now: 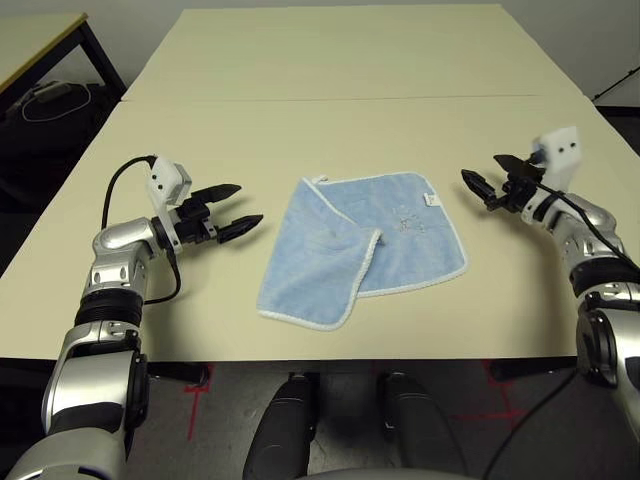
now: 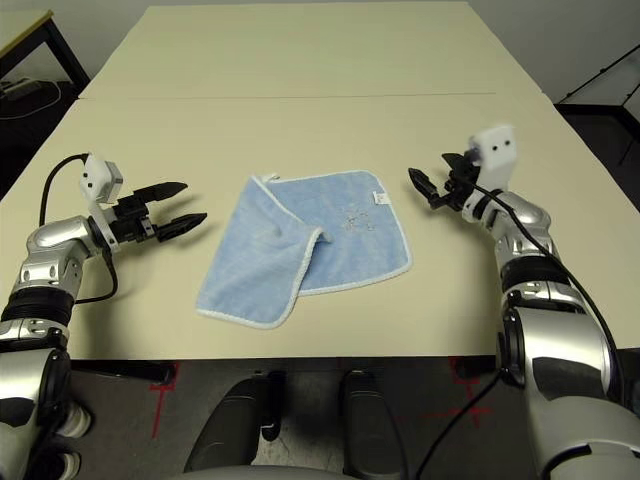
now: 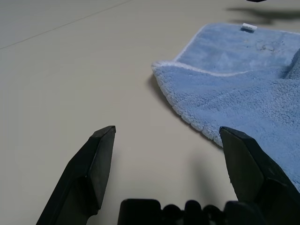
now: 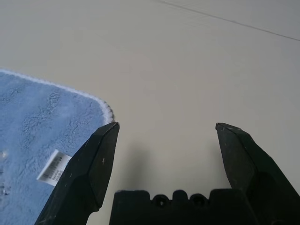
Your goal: Fold the towel and set it aside.
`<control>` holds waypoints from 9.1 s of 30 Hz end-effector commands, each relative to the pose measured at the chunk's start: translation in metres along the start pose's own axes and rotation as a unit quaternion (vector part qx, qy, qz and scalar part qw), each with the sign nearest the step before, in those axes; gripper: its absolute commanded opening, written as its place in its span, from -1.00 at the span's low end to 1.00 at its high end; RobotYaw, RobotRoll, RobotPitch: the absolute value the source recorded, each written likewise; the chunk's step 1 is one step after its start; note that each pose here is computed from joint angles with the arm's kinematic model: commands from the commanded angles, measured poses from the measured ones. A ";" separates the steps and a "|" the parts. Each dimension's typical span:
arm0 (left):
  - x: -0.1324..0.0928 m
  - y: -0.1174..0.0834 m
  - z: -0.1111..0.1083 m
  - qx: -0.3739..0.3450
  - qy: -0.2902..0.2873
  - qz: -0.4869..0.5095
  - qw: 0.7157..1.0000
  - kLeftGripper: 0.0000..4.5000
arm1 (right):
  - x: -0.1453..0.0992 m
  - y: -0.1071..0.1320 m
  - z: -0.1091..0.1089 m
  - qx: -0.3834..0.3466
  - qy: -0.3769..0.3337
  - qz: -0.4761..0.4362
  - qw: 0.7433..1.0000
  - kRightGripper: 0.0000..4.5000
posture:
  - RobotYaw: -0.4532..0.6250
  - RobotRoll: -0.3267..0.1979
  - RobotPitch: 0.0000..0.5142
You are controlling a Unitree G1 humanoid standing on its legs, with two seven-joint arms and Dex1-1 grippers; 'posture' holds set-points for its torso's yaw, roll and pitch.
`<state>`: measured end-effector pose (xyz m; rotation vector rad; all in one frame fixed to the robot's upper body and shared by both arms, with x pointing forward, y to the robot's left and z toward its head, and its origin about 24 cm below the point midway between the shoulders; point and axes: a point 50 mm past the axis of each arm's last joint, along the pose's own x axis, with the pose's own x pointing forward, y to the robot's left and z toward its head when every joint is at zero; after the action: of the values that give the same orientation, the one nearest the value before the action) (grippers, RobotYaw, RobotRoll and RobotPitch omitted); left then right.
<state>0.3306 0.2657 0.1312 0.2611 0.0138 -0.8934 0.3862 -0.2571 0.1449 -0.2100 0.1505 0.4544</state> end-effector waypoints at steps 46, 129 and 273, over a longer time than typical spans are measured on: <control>0.012 -0.023 0.009 -0.005 -0.015 -0.016 1.000 1.00 | 0.025 0.023 0.008 -0.031 0.185 0.064 0.980 -0.92 | 0.14 0.25 -0.20; 0.091 -0.036 0.018 -0.143 -0.035 -0.066 0.987 1.00 | -0.012 0.072 0.240 -0.247 -0.519 0.058 0.816 -0.98 | -0.08 0.25 -0.41; 0.038 0.012 0.089 -0.129 0.079 0.034 0.988 -0.98 | -0.025 0.014 0.156 -0.220 -0.387 0.021 0.895 -1.00 | -0.03 0.25 -0.12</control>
<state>0.3562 0.2231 0.2059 0.0605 0.2805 -0.7992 0.3779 -0.2127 0.2951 -0.4399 -0.7369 0.5723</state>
